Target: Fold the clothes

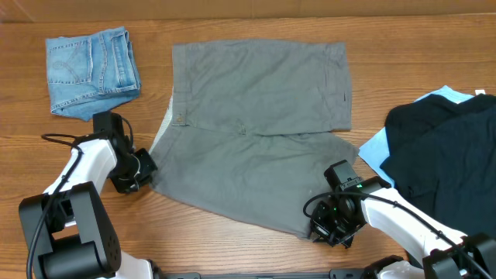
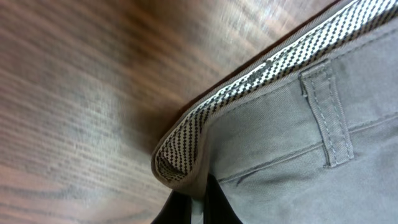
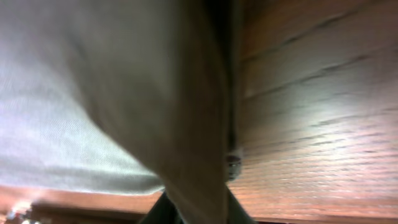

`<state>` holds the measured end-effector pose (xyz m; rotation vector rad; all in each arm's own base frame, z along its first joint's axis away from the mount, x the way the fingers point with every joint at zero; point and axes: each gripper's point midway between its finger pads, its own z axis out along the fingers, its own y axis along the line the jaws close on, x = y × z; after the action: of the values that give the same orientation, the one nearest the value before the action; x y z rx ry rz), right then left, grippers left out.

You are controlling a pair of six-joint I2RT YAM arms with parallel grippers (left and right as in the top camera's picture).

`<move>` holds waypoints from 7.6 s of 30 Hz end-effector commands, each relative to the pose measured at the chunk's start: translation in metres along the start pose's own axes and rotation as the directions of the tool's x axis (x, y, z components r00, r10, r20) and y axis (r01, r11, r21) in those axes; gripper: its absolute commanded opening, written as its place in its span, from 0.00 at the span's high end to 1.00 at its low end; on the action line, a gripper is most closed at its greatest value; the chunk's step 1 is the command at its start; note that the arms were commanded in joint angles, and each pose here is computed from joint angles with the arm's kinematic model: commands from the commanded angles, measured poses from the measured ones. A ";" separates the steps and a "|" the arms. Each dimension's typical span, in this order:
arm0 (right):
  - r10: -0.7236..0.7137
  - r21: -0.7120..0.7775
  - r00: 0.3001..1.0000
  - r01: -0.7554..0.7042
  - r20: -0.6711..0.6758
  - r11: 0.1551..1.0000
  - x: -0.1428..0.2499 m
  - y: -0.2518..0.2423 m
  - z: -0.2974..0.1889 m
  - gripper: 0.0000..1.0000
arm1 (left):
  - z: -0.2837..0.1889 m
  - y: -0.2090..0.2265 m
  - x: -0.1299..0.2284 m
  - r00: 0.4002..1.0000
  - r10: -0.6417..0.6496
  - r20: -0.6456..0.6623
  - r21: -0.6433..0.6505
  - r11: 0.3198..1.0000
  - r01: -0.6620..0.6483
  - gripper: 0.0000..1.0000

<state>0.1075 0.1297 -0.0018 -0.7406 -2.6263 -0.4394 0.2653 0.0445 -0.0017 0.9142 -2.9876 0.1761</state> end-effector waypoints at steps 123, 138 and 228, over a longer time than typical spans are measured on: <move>-0.357 -0.015 0.724 0.452 0.590 0.892 -0.230 0.147 -0.142 0.40 | -0.066 0.005 -0.058 0.996 0.011 0.093 0.017 1.000 -0.012 0.52; -0.313 -0.163 0.687 0.534 0.656 0.830 -0.230 0.182 -0.197 0.96 | -0.083 -0.047 -0.094 0.940 0.199 0.275 0.129 0.962 -0.242 0.49; -0.207 0.085 0.939 0.190 0.275 0.978 -0.145 0.061 -0.092 0.96 | 0.005 -0.062 -0.033 0.906 0.384 -0.179 0.385 0.875 -0.295 0.96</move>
<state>0.2658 0.0906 0.0032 -0.5545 -2.8911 -0.3559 0.3409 -0.0004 -0.0011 0.2910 -2.9576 0.8627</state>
